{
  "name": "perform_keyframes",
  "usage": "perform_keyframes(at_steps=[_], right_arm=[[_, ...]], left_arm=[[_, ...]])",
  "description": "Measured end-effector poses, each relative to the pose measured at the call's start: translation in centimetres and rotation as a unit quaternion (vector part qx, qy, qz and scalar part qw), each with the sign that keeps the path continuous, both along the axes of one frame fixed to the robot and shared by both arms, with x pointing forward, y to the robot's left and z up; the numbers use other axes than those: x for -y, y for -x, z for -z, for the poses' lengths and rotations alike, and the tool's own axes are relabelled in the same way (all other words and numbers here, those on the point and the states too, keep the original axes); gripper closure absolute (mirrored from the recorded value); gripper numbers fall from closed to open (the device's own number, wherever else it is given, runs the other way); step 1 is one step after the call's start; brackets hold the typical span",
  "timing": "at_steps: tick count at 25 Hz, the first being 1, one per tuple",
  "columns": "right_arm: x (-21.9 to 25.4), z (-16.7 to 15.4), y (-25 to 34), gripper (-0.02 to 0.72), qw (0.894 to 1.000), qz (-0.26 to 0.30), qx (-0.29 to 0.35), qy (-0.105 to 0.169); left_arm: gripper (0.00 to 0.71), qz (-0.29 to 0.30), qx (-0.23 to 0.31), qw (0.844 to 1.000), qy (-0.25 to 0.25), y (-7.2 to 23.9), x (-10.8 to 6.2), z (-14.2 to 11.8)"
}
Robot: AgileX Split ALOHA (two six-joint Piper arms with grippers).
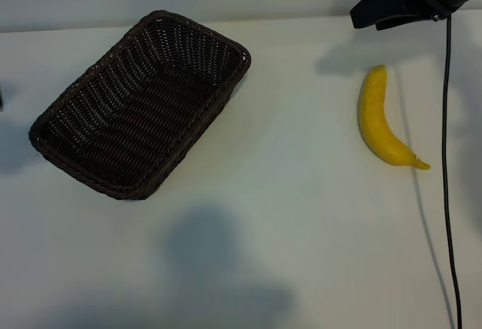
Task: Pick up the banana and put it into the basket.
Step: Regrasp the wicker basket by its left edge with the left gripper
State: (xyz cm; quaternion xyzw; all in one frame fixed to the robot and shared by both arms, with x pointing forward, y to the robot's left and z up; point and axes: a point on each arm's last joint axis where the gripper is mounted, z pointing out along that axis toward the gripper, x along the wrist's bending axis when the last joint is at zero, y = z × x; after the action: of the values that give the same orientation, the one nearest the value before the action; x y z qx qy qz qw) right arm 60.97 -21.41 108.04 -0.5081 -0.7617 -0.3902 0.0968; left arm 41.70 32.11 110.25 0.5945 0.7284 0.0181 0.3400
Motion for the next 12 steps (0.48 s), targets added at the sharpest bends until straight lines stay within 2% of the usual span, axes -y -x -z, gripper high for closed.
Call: perform_keyframes(at_steps=[3, 5, 12], right_arm=[[0.0, 0.0, 0.0, 0.219, 1.0, 0.001, 0.001, 0.0], [0.0, 0.0, 0.0, 0.219, 1.0, 0.002, 0.001, 0.0], [0.0, 0.0, 0.0, 0.219, 1.0, 0.004, 0.0, -0.001]], left_arm=[[0.252, -0.032, -0.052, 0.998, 0.008, 0.9, -0.6, 3.3], [0.24, -0.06, -0.069, 0.996, 0.011, 1.3, -1.2, 4.6], [0.23, -0.186, -0.054, 0.981, 0.01, 1.5, -3.6, 6.5]])
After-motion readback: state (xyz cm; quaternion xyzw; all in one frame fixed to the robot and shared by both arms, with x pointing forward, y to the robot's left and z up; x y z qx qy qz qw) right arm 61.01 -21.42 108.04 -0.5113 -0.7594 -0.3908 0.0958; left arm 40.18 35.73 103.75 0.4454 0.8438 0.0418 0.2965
